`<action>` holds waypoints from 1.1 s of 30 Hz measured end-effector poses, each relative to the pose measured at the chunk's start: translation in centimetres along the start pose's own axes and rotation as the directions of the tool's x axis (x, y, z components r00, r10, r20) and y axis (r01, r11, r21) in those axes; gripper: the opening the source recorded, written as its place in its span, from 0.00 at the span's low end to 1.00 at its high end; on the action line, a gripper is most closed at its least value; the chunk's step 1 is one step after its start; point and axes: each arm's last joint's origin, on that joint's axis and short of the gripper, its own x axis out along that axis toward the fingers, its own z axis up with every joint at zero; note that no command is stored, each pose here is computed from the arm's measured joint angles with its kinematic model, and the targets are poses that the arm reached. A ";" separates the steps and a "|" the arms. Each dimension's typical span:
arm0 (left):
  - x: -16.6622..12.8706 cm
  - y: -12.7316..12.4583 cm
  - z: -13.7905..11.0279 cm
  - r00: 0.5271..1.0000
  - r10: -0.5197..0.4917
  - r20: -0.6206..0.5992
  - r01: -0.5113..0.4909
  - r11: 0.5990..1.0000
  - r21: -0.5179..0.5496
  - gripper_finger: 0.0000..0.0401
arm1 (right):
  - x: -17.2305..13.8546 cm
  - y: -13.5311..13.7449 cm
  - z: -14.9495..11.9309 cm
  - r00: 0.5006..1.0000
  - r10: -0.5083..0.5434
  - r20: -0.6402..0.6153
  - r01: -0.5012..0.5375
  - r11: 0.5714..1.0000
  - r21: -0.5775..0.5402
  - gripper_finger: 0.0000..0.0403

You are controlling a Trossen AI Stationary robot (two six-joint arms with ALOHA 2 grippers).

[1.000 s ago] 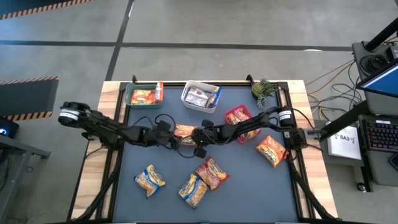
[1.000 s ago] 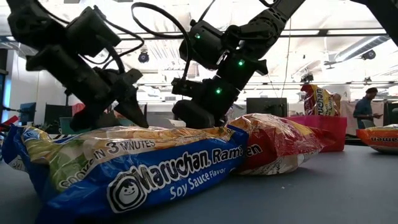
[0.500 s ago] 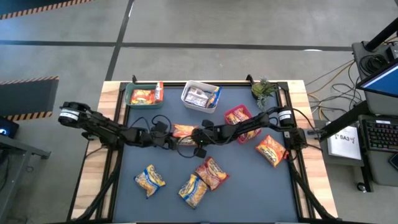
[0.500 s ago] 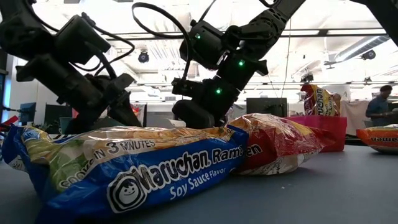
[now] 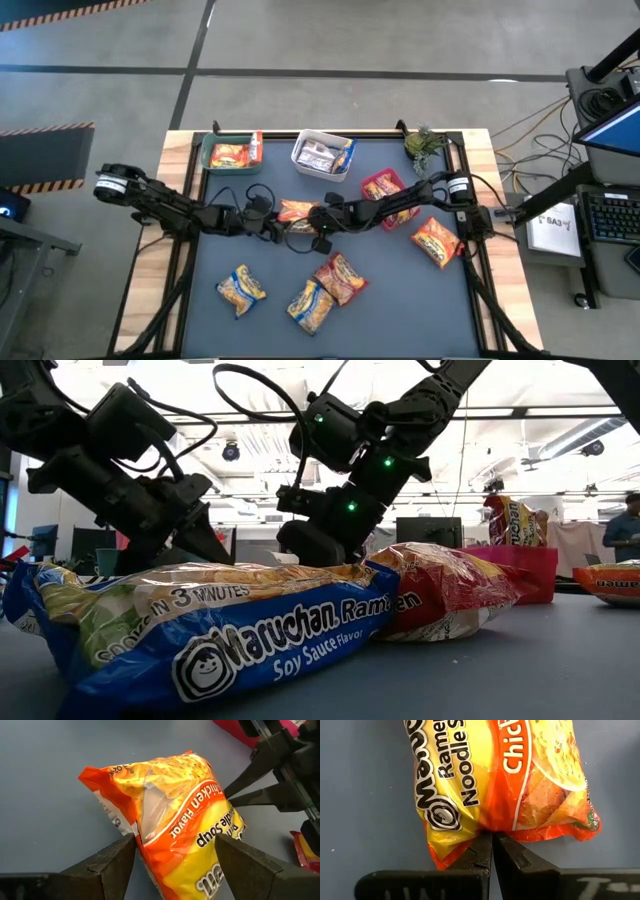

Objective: Sort Maruchan noodles
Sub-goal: Put the orange noodle pack into the green bin

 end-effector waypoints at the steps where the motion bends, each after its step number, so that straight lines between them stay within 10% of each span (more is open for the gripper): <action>1: 0.0 0.0 0.0 1.000 -0.003 -0.004 0.003 1.000 0.000 0.64 | 0.0 0.0 0.0 1.000 0.005 0.001 -0.005 1.000 0.001 0.02; 33: 1.5 0.2 -0.6 0.998 0.010 0.069 -0.007 0.999 -0.046 0.57 | -1.2 -0.1 0.9 0.999 0.022 0.036 -0.023 0.999 0.023 0.02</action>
